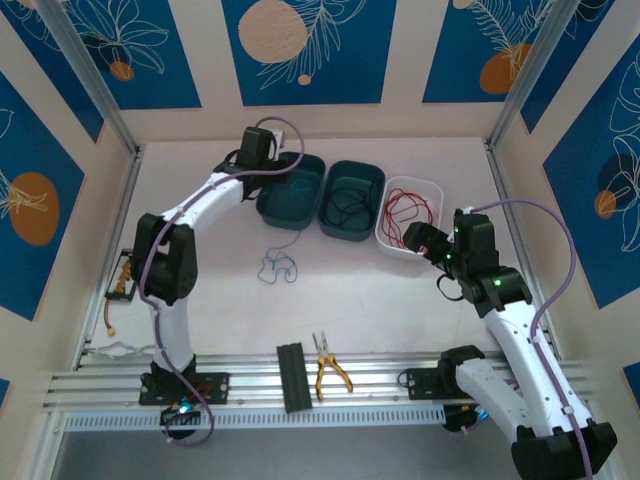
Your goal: Untangle the cables
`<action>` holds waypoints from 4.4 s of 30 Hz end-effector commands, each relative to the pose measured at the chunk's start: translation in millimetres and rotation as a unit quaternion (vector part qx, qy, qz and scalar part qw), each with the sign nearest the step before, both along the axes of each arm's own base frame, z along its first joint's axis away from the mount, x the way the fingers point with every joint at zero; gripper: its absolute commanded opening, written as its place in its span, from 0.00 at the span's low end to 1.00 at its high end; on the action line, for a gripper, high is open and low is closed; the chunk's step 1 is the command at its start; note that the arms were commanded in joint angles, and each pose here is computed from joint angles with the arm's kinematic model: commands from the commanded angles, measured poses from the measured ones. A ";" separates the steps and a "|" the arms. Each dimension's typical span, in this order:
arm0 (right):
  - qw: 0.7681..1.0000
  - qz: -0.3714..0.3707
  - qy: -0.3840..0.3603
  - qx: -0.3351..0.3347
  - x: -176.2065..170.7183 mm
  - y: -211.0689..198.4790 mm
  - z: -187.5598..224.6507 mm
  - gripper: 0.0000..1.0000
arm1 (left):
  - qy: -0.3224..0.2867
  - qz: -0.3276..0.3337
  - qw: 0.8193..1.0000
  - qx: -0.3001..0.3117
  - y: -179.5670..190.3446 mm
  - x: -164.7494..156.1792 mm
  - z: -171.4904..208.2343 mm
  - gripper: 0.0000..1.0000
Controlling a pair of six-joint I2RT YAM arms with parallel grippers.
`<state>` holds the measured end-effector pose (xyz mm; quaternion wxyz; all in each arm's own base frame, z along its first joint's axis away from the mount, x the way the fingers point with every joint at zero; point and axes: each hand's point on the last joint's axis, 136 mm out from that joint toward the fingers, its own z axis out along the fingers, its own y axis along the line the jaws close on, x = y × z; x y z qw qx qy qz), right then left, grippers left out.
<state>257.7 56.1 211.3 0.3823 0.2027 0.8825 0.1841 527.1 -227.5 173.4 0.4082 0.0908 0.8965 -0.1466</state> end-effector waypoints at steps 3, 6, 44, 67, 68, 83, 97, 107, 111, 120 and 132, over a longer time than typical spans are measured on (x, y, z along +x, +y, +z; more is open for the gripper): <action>1.000 -0.002 -0.010 0.008 -3.0 1.1 13.2 0.99 | 0.001 0.015 0.999 0.047 2.2 14.8 -14.5 0.00; 1.000 0.000 -0.007 0.009 -3.6 2.1 11.3 0.99 | 0.002 0.014 0.999 0.048 -3.0 18.7 -27.6 0.00; 0.992 0.121 0.003 -0.026 -9.8 71.5 13.6 0.99 | -0.058 0.043 0.997 -0.008 33.2 -68.4 75.9 1.00; 0.916 0.304 0.191 -0.177 10.3 267.9 -106.0 0.62 | 0.080 0.176 0.978 -0.081 129.5 -248.9 -39.8 0.93; 0.913 0.307 0.199 -0.178 10.7 272.3 -112.2 0.61 | 0.088 0.181 0.976 -0.083 130.7 -252.9 -45.8 0.93; 0.903 0.294 0.273 -0.155 17.6 316.8 -160.4 0.42 | 0.123 0.214 0.963 -0.111 138.3 -278.0 -85.8 0.94; 0.900 0.278 0.307 -0.134 27.8 322.6 -182.7 0.38 | 0.133 0.210 0.961 -0.118 134.7 -279.4 -95.2 0.94; 0.900 0.284 0.302 -0.132 30.7 325.3 -184.2 0.18 | 0.143 0.205 0.960 -0.124 129.6 -277.1 -100.0 0.94; 0.902 0.289 0.294 -0.125 27.9 327.5 -175.7 0.09 | 0.143 0.198 0.959 -0.147 121.4 -273.0 -98.3 0.85; 0.907 0.310 0.275 -0.082 16.0 331.6 -151.5 0.00 | 0.170 0.191 0.953 -0.161 105.0 -264.6 -117.6 0.69; 0.908 0.319 0.270 -0.028 11.0 332.3 -137.4 0.00 | 0.200 0.147 0.957 -0.153 76.1 -262.6 -142.0 0.59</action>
